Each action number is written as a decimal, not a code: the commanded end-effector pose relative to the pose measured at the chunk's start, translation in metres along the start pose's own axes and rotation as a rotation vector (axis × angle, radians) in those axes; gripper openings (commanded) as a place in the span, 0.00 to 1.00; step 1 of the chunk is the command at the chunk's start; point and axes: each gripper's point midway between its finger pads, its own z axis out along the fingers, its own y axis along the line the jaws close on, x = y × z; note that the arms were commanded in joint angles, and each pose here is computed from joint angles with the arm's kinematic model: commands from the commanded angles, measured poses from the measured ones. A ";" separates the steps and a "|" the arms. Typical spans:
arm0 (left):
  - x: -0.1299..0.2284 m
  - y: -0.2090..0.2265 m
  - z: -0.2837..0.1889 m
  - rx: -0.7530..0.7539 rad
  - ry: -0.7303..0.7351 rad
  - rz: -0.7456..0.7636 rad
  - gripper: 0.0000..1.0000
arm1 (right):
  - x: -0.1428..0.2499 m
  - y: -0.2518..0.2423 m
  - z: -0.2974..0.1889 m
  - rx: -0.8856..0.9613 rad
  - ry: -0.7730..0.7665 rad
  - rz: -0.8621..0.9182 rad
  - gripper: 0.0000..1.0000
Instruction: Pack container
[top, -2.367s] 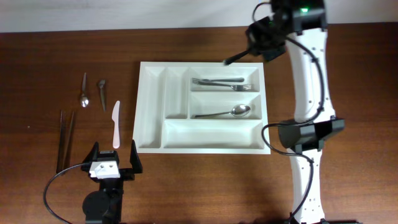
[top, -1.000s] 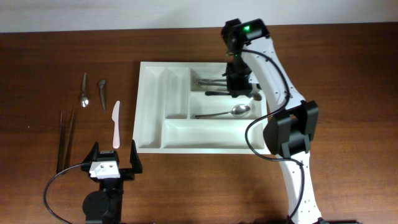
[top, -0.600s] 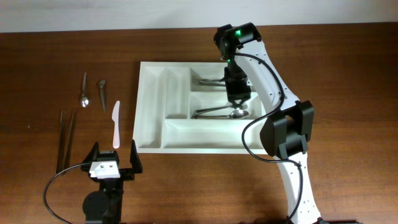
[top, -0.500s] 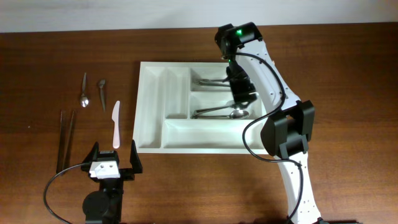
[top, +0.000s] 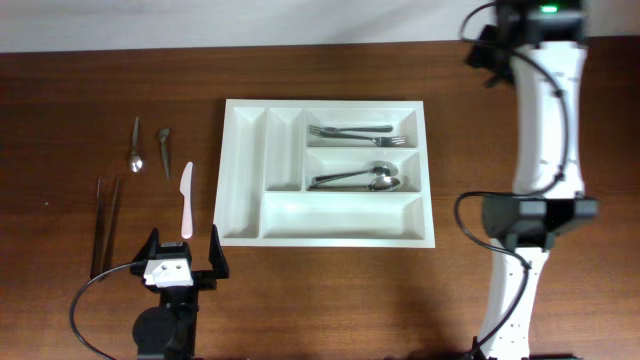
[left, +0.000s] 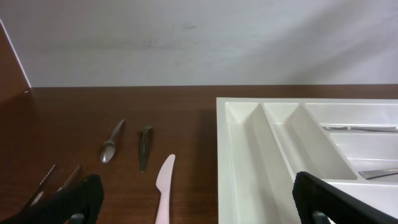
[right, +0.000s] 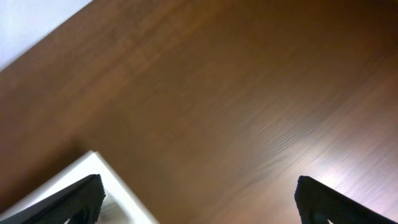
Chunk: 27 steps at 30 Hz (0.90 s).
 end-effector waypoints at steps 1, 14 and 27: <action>0.001 -0.002 0.000 0.011 -0.001 0.012 0.99 | 0.005 0.006 -0.007 -0.197 0.044 -0.479 0.99; 0.001 -0.002 0.000 0.011 -0.001 0.012 0.99 | -0.003 -0.069 0.055 -0.192 0.185 -0.433 0.99; -0.001 -0.008 0.000 0.048 -0.005 0.008 0.99 | 0.027 -0.096 0.114 -0.158 0.342 -0.381 0.99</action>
